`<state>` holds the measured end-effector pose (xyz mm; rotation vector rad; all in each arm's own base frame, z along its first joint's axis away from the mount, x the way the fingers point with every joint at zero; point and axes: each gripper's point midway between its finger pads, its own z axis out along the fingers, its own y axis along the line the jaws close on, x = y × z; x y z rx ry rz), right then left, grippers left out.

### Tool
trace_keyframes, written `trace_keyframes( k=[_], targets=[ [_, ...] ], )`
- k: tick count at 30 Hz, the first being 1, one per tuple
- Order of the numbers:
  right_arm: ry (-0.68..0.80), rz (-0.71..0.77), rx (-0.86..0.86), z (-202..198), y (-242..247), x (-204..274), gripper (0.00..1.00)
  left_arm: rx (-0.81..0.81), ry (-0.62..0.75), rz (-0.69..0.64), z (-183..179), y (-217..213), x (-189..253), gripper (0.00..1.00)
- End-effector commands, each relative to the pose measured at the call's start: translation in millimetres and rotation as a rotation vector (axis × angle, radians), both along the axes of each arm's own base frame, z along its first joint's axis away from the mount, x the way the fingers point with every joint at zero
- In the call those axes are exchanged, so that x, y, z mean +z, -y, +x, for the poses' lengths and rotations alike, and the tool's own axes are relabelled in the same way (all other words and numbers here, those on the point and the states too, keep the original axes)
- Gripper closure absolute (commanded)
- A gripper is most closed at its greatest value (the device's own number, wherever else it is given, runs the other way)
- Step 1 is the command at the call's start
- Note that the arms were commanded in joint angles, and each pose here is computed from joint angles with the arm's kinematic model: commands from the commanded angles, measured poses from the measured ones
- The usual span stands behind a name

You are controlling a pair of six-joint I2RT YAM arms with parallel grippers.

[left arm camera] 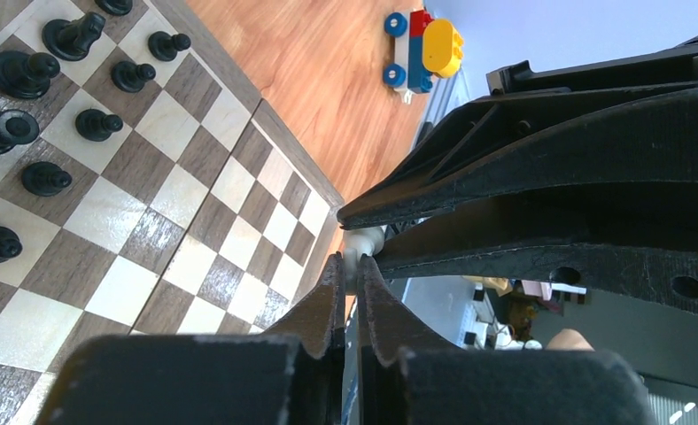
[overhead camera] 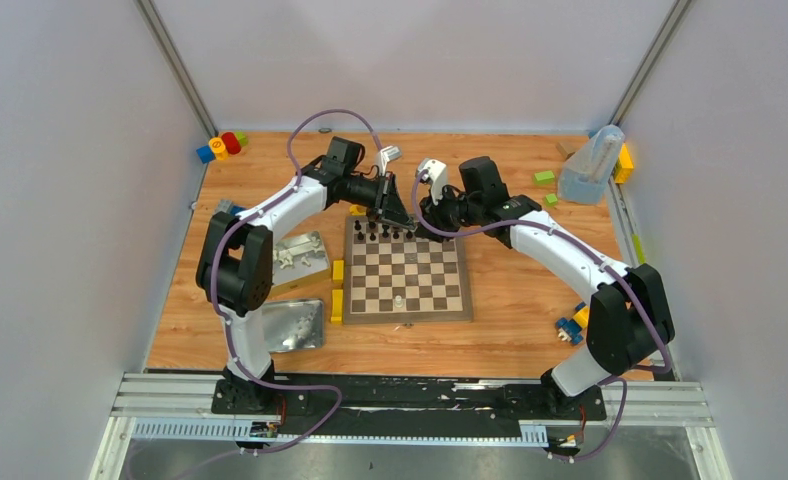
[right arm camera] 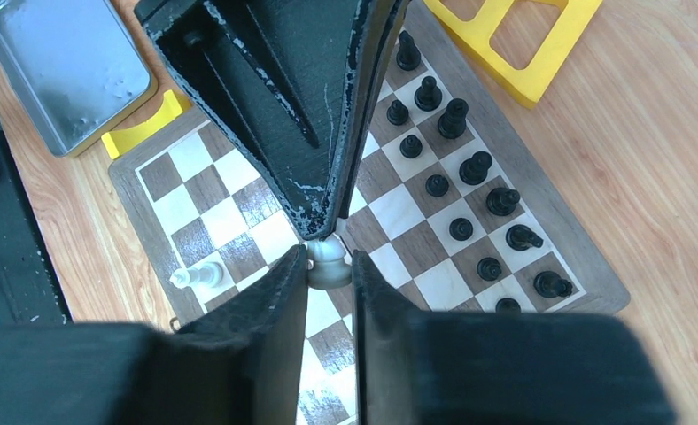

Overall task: Set up the chess pieces on the board
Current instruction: Place the chess piece on the chessboard.

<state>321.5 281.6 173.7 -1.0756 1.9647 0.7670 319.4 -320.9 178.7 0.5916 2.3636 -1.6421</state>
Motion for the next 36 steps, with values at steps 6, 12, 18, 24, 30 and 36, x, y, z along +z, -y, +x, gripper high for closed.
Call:
trace_keyframes(
  k=[6,12,18,24,30,36],
  targets=[
    [0.093,0.03,-0.026,10,20,36,0.4,-0.066,0.202,0.05,-5,-10,27,1.0],
    [0.082,0.025,-0.1,8,74,39,0.35,-0.133,0.388,0.347,-13,-56,13,1.0],
    [0.073,0.011,-0.195,8,110,29,0.36,-0.317,0.54,0.643,-60,-92,-30,1.0],
    [0.043,0.004,-0.22,4,119,13,0.36,-0.438,0.633,0.778,-93,-100,-60,1.0],
    [0.033,-0.014,-0.225,4,122,3,0.36,-0.511,0.662,0.846,-110,-99,-80,1.0],
    [0.015,-0.02,-0.219,4,121,-4,0.36,-0.529,0.679,0.862,-111,-92,-87,0.99]
  ],
)
